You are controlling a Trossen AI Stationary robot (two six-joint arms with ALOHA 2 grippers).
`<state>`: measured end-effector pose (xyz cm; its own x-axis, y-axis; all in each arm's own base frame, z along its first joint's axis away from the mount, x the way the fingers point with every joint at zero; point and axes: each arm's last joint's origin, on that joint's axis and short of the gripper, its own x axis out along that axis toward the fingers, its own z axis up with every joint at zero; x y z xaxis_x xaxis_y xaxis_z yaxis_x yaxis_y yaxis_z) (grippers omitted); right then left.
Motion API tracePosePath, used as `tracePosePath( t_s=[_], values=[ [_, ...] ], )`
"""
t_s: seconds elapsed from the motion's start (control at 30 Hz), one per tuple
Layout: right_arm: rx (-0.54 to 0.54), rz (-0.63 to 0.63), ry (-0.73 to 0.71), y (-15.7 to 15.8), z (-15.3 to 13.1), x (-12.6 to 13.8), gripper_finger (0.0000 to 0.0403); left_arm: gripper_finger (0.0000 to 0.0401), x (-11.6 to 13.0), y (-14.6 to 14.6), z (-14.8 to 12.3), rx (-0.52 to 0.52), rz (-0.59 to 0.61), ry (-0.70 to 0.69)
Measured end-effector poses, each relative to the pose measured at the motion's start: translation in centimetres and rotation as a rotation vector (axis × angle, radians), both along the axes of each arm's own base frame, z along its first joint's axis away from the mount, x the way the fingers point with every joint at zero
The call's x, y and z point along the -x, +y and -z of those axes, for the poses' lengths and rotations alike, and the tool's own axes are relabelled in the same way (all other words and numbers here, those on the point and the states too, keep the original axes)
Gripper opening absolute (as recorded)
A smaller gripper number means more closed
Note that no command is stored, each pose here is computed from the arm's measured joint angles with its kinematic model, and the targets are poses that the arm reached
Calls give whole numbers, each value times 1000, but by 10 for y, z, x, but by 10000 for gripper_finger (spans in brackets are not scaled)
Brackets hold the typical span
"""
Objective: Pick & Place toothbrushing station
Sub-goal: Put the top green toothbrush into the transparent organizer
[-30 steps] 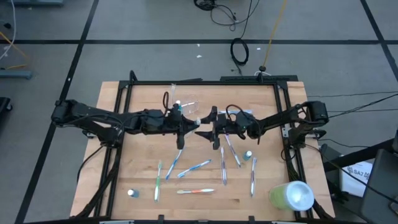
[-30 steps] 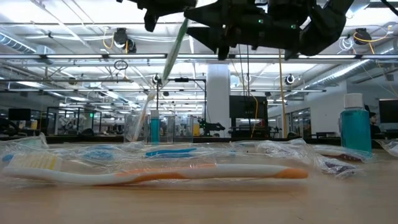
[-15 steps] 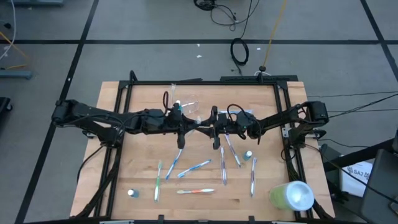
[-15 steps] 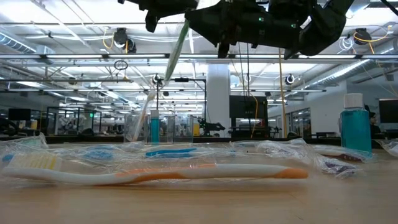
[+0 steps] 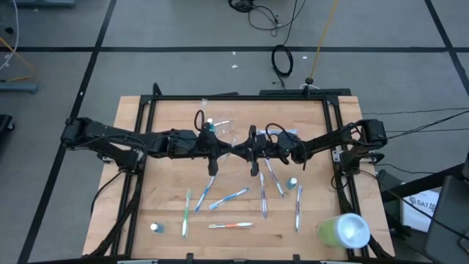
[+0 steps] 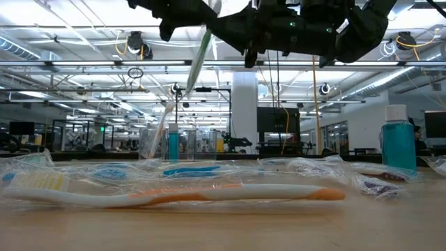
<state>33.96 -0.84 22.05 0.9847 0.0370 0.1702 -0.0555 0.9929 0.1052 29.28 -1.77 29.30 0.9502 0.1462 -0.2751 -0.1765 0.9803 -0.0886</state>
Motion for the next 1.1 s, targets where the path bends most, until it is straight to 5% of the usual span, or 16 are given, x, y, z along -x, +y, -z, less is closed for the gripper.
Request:
tracePosePath(
  t_s=[0.33, 0.67, 0.9, 1.1],
  values=[
    [-1, 33, 20, -6, 2, 0, 19, 57, 2, 2, 5, -57, -27, 62],
    [2, 58, 33, -13, 3, 0, 15, 179, 5, 4, 5, -153, -54, 97],
    [0, 105, 75, -23, 7, 0, 17, 211, 36, 6, -12, -148, -123, 139],
    [79, 333, 58, -39, 4, 3, 17, 212, 72, 9, -19, -90, -144, 235]
  ],
)
